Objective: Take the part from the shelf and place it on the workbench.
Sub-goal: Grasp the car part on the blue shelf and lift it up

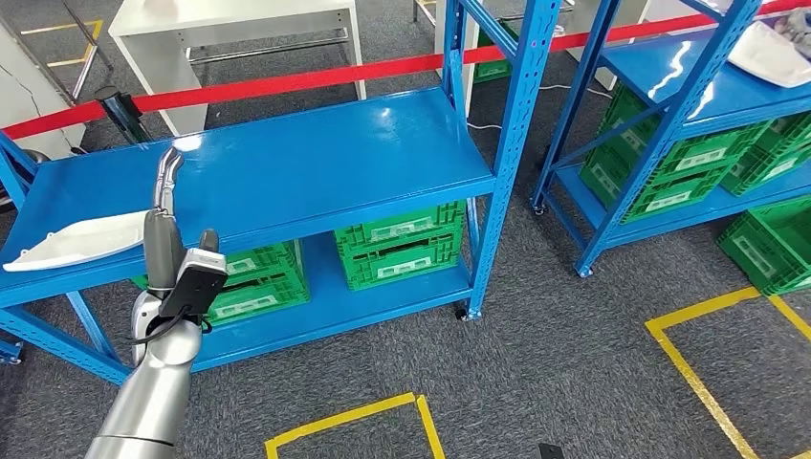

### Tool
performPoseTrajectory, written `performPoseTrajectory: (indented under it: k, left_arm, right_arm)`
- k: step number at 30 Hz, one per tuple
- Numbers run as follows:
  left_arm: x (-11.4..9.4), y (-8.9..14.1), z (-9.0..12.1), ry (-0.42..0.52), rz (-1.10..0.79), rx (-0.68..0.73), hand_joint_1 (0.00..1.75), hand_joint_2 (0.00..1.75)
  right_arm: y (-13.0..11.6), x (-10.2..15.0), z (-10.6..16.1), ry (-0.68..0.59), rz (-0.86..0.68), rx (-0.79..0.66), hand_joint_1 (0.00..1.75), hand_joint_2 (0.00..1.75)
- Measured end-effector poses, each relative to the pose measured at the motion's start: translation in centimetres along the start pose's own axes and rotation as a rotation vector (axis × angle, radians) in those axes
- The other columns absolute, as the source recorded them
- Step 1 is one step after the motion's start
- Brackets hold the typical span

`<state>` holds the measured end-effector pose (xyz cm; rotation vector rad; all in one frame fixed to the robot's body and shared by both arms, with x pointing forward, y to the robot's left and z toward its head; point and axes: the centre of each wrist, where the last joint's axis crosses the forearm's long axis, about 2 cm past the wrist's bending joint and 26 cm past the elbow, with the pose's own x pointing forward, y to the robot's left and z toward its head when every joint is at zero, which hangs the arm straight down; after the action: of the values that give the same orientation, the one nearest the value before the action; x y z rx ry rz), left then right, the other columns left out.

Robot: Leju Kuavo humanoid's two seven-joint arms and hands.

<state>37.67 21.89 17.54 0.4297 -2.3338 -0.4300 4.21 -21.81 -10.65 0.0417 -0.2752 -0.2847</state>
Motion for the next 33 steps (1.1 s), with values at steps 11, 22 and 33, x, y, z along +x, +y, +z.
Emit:
performPoseTrajectory:
  k: [11,22,33]
  left_arm:
    - [0.4,-0.7,-0.3,0.022,0.025,0.0,0.0,0.0]
    - [0.7,-1.0,-0.6,0.021,0.021,0.006,0.0,0.0]
    - [0.6,-1.5,-1.4,0.003,0.004,-0.021,0.0,0.0]
  right_arm:
    - [0.1,0.4,-0.1,-0.015,0.028,-0.01,0.0,0.0]
    - [0.0,0.7,-0.1,-0.013,0.042,-0.004,0.0,0.0]
    - [0.1,0.8,-0.1,-0.054,0.037,0.008,0.0,0.0]
